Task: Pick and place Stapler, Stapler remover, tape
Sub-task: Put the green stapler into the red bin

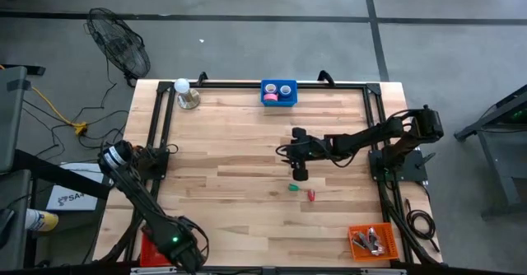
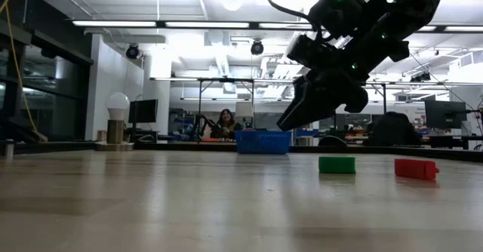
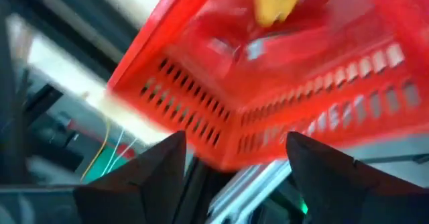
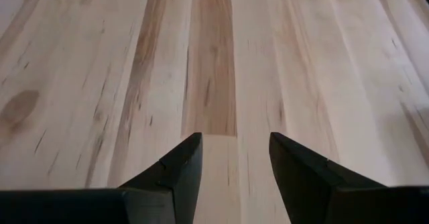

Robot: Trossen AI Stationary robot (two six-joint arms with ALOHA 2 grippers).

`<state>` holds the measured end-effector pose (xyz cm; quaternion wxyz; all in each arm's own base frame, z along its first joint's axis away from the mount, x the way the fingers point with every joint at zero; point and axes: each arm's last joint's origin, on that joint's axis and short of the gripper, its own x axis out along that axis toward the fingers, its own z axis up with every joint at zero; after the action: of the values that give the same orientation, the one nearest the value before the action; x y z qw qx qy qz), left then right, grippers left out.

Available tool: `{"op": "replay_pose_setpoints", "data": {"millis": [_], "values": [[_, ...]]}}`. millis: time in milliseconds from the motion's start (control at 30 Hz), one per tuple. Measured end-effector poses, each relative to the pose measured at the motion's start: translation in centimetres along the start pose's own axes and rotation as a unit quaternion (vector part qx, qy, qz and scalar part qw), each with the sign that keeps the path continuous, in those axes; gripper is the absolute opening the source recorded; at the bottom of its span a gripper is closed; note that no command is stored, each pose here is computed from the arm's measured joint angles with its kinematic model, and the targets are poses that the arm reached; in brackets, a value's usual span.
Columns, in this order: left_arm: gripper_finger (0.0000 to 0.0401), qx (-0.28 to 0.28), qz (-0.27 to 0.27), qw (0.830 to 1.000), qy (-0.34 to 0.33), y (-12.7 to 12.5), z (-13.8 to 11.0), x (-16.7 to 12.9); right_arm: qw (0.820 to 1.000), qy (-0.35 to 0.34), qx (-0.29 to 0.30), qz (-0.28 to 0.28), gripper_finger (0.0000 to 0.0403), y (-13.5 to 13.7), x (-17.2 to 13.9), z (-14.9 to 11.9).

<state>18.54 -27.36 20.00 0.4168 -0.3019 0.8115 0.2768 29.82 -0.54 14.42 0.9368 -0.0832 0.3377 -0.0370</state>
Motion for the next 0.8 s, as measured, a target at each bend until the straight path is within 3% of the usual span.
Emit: {"op": "replay_pose_setpoints", "data": {"millis": [133,333,500,800], "values": [[0.0260,-0.019,0.033,0.999,-0.021,0.8,-0.7,-1.4,1.000,0.019,-0.003,0.002,0.0165,0.0,0.0,-0.4],[0.0249,-0.028,0.069,0.982,-0.172,2.1,-0.8,-4.7,0.998,0.054,-0.011,-0.015,0.0165,0.0,-0.1,-1.0],[0.0237,0.042,0.057,0.945,-0.320,2.0,1.7,-6.9,0.997,0.082,-0.015,-0.003,0.0165,0.1,-0.1,-1.5],[0.0216,0.124,0.140,0.871,-0.455,2.0,7.7,-8.9,0.986,0.159,0.001,0.041,0.0165,0.3,-1.8,-2.6]]}}
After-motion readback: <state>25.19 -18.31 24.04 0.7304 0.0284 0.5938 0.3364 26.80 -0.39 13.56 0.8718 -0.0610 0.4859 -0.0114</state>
